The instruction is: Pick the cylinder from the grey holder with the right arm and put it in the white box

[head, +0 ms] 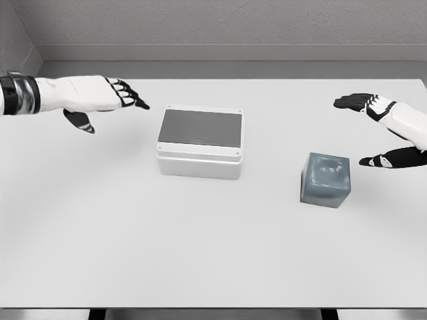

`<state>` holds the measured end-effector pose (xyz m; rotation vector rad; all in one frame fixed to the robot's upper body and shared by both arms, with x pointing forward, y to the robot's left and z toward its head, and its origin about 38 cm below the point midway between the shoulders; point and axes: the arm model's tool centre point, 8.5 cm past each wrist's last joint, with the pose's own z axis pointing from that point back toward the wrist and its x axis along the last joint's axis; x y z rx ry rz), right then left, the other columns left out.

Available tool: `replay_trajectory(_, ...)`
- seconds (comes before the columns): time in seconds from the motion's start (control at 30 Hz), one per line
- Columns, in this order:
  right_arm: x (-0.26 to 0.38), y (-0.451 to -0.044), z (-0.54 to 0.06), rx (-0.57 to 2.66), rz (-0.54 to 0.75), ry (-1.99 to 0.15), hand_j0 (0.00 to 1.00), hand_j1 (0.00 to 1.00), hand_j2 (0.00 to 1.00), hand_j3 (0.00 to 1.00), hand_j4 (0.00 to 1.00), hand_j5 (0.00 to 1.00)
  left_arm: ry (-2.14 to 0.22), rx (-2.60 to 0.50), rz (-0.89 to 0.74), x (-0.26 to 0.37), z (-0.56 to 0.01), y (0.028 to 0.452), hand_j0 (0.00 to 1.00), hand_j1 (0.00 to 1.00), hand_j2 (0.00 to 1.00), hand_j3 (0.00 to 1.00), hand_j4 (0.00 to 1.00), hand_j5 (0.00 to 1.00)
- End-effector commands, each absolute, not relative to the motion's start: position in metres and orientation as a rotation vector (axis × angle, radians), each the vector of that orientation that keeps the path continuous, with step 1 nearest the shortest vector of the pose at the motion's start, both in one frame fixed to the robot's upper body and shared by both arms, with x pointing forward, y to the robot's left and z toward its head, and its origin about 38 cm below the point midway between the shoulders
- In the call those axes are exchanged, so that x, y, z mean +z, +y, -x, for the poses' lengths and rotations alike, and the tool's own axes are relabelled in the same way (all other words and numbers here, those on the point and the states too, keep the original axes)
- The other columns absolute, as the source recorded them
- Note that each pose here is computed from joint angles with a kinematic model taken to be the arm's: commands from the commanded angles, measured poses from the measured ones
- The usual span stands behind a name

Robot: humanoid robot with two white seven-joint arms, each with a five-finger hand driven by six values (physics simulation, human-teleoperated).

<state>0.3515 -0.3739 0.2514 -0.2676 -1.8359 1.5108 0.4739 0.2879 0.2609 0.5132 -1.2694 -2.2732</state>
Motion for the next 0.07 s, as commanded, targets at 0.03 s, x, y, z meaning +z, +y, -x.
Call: replay_trajectory(0.03, 0.2521, -0.3741, -0.3516, 1.503, 0.263, -1.84, 1.0, 1.0, 1.0, 1.0, 1.0, 1.0, -1.292, -2.259, -0.512, 0.2685, -0.4708, 0.2914, 1.0, 1.0, 1.0, 1.0, 1.0, 1.0)
